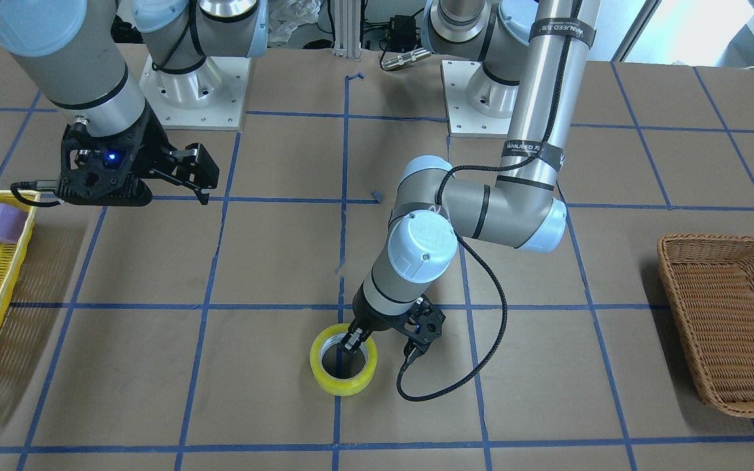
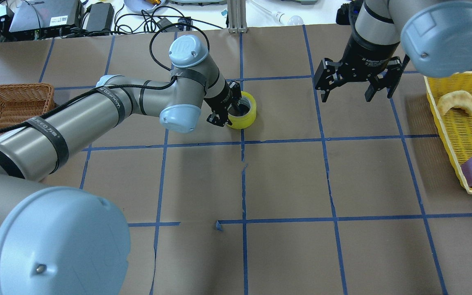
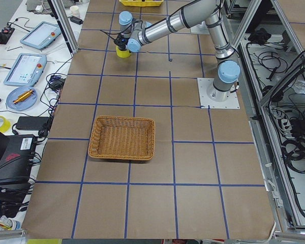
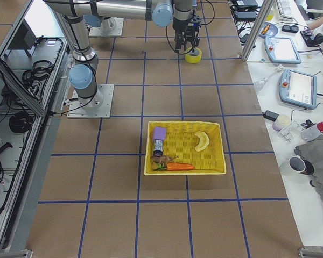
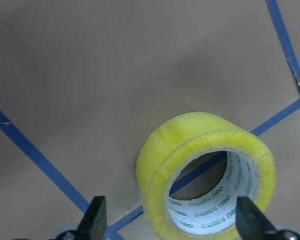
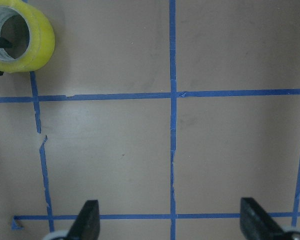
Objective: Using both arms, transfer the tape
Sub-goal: 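Grasp the tape roll rim with the left gripper while the right gripper withdraws, then carry the tape roll with the left gripper over the wicker basket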
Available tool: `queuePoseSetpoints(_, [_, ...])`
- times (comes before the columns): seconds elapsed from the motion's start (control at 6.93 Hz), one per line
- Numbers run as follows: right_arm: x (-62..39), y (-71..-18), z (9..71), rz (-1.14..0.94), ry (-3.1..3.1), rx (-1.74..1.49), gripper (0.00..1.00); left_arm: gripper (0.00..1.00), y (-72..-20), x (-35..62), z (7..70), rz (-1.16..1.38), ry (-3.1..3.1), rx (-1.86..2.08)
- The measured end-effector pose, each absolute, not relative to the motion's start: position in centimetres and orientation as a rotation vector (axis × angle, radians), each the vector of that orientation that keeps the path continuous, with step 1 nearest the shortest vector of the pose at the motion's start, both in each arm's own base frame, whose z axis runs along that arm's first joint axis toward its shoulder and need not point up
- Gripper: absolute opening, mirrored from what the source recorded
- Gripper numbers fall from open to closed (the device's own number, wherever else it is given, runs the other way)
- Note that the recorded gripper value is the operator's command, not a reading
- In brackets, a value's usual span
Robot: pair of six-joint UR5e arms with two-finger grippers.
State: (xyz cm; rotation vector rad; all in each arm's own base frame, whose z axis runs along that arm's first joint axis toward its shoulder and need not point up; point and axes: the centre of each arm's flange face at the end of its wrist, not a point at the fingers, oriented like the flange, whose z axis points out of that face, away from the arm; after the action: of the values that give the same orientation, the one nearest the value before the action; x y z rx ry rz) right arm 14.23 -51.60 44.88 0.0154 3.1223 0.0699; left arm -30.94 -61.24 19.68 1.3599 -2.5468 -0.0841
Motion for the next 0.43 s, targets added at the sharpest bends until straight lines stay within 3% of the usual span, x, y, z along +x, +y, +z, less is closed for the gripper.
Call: queuePoseSetpoints(0.43, [14.3, -50.4, 46.4, 0.032, 3.123, 0.006, 1.0, 0.0, -62.7, -29.6, 22.2, -0.022, -2.658, 1.12])
